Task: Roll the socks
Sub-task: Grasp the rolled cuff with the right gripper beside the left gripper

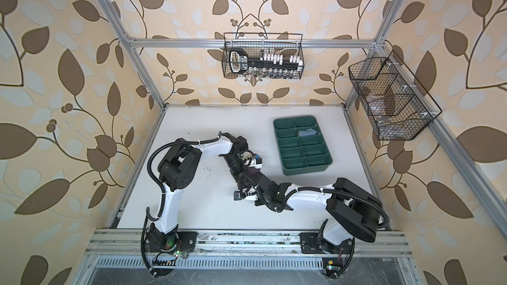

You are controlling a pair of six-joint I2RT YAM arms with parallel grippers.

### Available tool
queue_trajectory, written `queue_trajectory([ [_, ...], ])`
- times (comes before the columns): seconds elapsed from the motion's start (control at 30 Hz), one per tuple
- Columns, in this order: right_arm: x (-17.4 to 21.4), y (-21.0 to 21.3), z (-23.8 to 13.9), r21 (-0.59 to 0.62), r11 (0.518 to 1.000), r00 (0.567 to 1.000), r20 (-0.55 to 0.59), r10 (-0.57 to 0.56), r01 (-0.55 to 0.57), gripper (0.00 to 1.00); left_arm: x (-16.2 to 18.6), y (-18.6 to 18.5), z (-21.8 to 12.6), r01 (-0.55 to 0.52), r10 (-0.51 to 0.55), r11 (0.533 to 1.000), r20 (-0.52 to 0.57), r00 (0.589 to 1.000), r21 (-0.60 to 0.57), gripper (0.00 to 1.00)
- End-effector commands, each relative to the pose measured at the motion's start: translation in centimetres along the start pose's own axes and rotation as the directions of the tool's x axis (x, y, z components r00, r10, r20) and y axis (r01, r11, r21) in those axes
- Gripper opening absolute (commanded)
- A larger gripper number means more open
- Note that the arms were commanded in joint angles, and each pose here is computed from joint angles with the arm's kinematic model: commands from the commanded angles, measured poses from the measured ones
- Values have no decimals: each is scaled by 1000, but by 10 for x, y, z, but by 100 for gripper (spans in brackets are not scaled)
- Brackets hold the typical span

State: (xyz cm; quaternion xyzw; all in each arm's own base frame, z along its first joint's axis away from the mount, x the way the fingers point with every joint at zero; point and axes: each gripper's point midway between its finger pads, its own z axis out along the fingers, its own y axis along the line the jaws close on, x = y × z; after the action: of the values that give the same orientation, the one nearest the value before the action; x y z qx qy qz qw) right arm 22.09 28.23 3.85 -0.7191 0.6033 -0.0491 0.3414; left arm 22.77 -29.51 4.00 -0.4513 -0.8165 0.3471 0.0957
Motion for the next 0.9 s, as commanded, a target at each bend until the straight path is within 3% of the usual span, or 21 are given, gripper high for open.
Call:
queue_trajectory([
  [0.0,13,12,-4,-57,998,999,-42,-7,5,0,-12,-30,-25,-93,94,996,80,992,-12,28],
  [0.03,14,12,-5,-57,998,999,-47,-12,10,3,-12,-29,-24,-90,90,996,77,993,-14,27],
  [0.07,13,12,-7,-53,998,999,-47,-20,18,11,-11,-27,-23,-84,85,996,72,994,-13,26],
  [0.13,11,11,-11,-34,998,999,-28,-45,44,45,-8,-22,-16,-65,65,998,49,997,-2,22],
  [0.2,9,8,-15,1,999,999,0,-46,46,59,-6,-18,-11,-49,49,999,33,998,1,18],
  [0.23,9,6,-16,11,999,999,7,-44,44,61,-5,-15,-9,-43,43,999,27,999,-3,16],
  [0.37,14,3,-11,5,1000,999,-7,-31,31,62,-2,-9,-9,-37,38,999,19,999,-30,11],
  [0.5,11,0,-4,-4,1000,1000,-3,-24,24,59,-1,-3,-10,-34,36,997,26,999,-62,0],
  [0.6,11,5,2,-18,998,998,3,-55,56,56,1,0,-10,-27,29,997,29,999,-65,0],
  [0.87,15,25,26,-73,988,989,-49,-138,134,32,-1,1,-8,-16,18,999,25,1000,-51,0],
])
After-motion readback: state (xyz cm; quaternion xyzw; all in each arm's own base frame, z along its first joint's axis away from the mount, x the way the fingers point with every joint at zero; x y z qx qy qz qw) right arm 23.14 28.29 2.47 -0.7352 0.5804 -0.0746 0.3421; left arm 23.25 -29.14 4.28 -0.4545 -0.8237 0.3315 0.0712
